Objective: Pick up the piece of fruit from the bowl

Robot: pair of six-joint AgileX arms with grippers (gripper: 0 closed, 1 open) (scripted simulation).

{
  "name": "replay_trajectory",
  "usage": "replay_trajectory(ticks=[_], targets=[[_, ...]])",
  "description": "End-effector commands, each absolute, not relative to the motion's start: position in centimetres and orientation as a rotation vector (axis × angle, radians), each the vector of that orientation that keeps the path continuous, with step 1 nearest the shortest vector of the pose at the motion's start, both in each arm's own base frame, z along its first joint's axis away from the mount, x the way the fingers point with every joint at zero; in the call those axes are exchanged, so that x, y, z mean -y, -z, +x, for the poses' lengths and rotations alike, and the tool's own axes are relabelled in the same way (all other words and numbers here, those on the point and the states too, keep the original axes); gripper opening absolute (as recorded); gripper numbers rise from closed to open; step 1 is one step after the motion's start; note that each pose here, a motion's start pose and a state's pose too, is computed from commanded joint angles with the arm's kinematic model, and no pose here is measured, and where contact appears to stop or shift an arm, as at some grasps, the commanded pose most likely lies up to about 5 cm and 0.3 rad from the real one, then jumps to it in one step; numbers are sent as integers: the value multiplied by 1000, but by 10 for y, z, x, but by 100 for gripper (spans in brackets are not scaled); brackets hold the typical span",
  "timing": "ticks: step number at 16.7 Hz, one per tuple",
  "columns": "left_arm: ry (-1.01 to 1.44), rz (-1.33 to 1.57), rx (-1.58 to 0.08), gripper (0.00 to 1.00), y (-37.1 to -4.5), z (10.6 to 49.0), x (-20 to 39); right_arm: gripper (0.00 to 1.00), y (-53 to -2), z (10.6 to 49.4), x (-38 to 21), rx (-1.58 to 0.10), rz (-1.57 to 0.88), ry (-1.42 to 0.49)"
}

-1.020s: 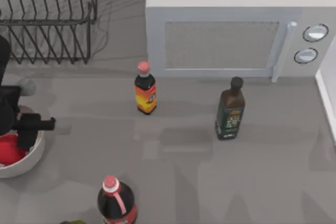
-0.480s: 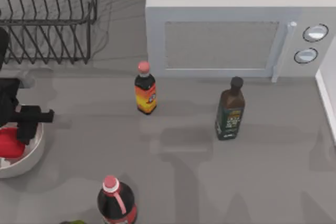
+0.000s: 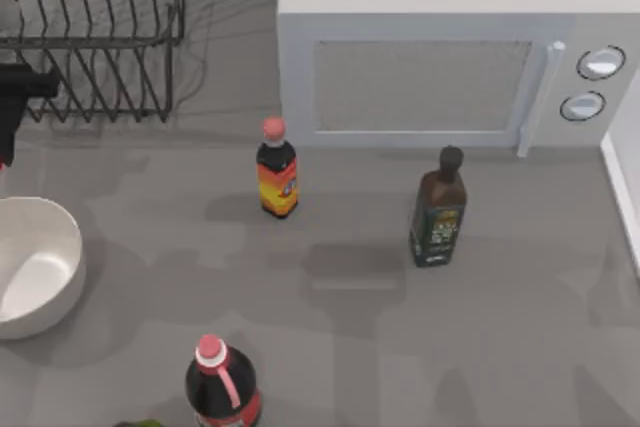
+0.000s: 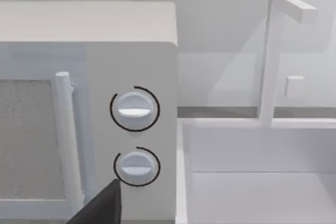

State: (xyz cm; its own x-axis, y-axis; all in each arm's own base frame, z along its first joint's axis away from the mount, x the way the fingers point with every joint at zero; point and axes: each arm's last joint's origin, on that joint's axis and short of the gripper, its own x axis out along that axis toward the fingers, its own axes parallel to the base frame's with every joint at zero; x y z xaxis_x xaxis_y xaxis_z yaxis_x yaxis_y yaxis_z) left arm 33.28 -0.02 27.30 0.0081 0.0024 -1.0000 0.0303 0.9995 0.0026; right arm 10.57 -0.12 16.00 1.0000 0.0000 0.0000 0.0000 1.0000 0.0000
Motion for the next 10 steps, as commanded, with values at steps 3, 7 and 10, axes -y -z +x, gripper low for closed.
replay_trajectory(ticks=[3, 7, 10], targets=[[22, 26, -1549, 0, -330, 319, 0, 100, -160, 106, 1, 0, 0, 0], [21, 25, -1526, 0, -369, 299, 0, 100, -160, 106, 1, 0, 0, 0], [21, 25, -1524, 0, -371, 298, 0, 100, -160, 106, 1, 0, 0, 0]])
